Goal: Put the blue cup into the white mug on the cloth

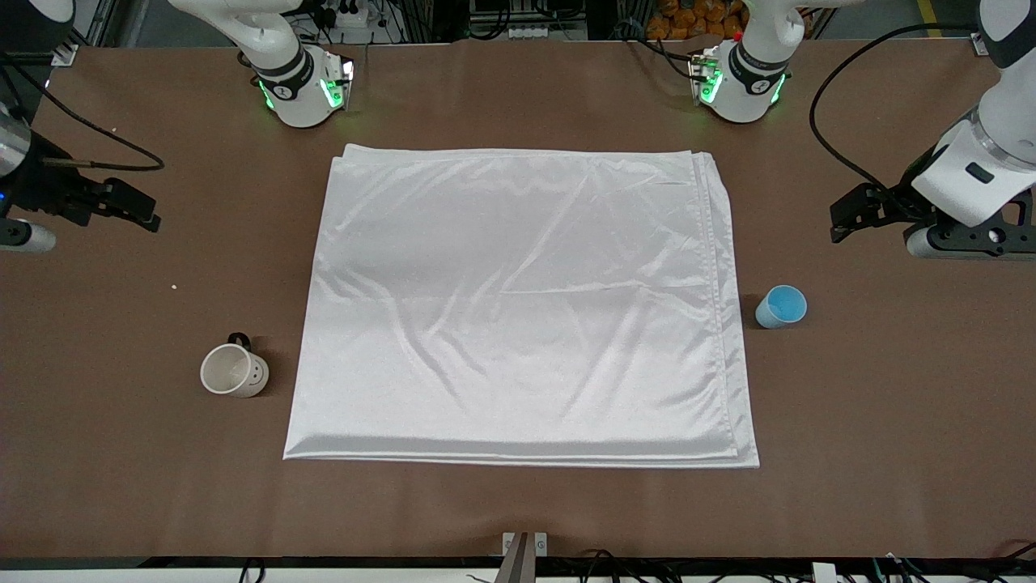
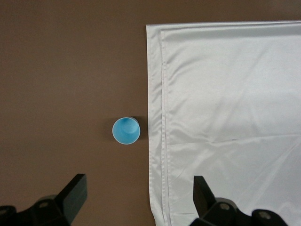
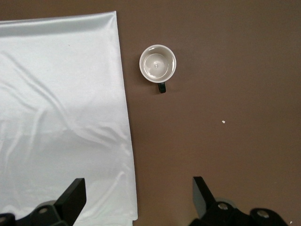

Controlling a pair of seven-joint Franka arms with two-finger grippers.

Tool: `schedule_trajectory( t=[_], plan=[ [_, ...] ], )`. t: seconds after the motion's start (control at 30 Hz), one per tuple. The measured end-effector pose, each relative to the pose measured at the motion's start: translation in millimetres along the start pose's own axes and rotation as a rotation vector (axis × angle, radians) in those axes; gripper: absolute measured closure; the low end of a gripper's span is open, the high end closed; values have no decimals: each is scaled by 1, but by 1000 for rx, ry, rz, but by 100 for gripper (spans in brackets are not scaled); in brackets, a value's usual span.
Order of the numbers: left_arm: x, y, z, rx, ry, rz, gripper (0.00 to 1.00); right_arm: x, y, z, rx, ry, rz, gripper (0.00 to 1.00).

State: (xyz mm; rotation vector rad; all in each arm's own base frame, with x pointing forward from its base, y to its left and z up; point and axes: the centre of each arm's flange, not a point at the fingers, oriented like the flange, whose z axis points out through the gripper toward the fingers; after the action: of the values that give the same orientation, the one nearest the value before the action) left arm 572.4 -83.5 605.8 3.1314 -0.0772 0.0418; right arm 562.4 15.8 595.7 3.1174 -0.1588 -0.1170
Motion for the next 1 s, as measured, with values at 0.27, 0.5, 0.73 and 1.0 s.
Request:
schedule_trajectory(
  t=[0.27, 0.5, 0.73, 1.0],
  plan=[
    [1, -1, 9, 1, -9, -3, 0, 13, -2, 41, -8, -66, -3, 0],
    [8, -4, 44, -1, 0, -8, 0, 19, -3, 75, -7, -62, -5, 0],
    [10, -5, 97, -2, 1, -10, 0, 24, -1, 138, -2, -33, 0, 0],
    [5, -9, 156, -4, 9, -16, 0, 26, 3, 205, 1, -18, 2, 0]
  ],
)
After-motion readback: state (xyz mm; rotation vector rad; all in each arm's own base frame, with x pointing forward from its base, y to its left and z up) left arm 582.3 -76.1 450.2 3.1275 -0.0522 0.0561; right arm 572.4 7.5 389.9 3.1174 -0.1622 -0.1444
